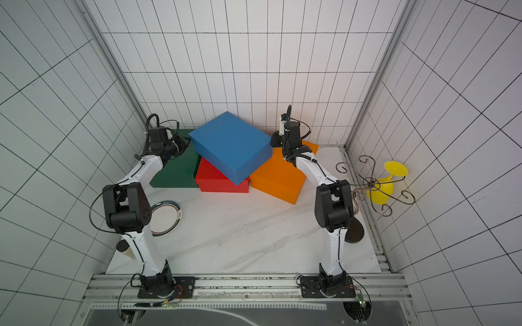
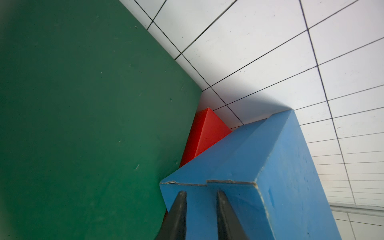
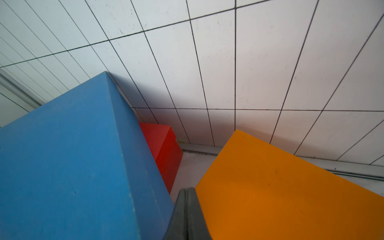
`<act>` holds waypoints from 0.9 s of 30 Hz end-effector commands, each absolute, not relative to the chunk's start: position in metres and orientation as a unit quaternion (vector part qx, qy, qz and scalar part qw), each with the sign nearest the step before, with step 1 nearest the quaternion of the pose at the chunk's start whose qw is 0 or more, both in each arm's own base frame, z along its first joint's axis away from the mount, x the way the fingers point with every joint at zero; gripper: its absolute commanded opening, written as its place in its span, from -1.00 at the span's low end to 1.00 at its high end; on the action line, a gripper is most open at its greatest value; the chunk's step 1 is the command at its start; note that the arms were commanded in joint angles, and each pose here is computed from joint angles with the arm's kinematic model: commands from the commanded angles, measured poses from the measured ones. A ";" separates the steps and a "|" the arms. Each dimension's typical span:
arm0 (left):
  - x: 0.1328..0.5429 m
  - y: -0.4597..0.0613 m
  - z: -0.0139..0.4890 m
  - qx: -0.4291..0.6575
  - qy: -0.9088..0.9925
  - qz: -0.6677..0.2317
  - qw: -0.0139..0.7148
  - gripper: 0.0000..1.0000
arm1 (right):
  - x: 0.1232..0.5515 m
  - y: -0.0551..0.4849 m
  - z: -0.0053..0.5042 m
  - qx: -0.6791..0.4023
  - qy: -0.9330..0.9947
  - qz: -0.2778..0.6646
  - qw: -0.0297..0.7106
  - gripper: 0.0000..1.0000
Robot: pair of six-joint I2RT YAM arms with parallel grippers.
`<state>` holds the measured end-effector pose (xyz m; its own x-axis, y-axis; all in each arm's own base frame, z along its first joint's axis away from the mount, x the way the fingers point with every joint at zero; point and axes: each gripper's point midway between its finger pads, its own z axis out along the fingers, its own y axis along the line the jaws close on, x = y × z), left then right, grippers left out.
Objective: Stack the shoeboxes
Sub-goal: Adjust the shoebox at the center of the board.
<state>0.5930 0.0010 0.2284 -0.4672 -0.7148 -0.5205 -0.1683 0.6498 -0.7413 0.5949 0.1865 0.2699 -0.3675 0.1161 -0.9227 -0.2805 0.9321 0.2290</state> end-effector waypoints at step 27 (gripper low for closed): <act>0.498 -0.019 0.260 -0.265 0.804 -0.343 0.407 0.57 | 0.467 0.224 0.307 -0.088 0.789 0.287 0.536 -1.00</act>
